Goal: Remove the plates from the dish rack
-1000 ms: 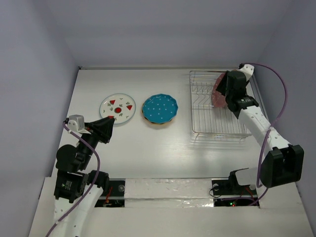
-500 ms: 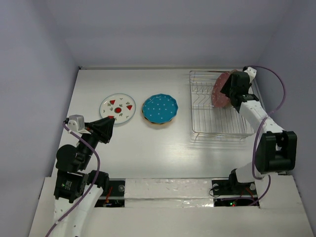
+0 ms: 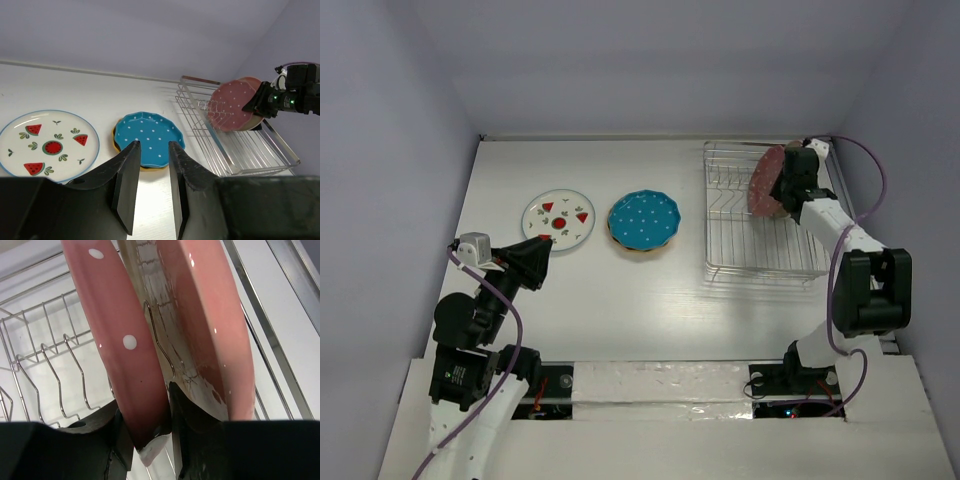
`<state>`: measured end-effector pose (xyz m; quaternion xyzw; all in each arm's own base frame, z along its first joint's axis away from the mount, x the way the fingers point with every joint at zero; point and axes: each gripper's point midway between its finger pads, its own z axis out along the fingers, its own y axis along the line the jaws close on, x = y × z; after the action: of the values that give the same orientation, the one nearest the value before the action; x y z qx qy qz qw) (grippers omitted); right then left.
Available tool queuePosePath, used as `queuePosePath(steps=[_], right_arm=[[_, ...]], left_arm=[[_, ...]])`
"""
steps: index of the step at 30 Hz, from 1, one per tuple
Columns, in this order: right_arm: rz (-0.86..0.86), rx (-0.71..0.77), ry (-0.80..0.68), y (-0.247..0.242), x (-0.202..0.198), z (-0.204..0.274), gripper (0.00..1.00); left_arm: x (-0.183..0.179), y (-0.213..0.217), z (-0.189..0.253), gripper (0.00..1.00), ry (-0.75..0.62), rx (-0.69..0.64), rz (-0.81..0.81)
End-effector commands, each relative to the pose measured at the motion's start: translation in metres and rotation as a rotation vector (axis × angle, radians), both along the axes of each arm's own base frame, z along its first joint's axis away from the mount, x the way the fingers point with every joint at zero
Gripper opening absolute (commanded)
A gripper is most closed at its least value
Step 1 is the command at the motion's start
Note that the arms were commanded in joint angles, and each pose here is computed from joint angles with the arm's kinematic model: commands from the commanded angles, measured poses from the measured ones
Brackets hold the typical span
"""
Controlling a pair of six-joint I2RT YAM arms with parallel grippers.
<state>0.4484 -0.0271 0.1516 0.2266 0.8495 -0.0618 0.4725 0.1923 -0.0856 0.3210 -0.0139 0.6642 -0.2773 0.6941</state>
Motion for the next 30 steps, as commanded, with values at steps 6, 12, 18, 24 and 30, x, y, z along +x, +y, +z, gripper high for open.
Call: queuePosePath(steps=[6, 12, 18, 24, 30], right_arm=[[0.02, -0.027, -0.26, 0.002, -0.004, 0.119, 0.0], [0.091, -0.027, -0.358, 0.024, -0.026, 0.174, 0.0], [0.275, 0.053, -0.445, 0.075, -0.043, 0.213, 0.0], [0.449, 0.192, -0.54, 0.151, -0.054, 0.234, 0.0], [0.678, 0.477, -0.535, 0.244, -0.047, 0.213, 0.0]], left_arm=[[0.004, -0.004, 0.002, 0.26, -0.013, -0.005, -0.013], [0.006, -0.004, 0.0, 0.26, -0.002, -0.004, -0.015], [0.006, -0.004, 0.0, 0.26, -0.002, -0.004, -0.013], [0.005, -0.004, 0.0, 0.26, -0.003, -0.004, -0.013], [0.005, -0.003, 0.001, 0.26, -0.005, -0.005, -0.009]])
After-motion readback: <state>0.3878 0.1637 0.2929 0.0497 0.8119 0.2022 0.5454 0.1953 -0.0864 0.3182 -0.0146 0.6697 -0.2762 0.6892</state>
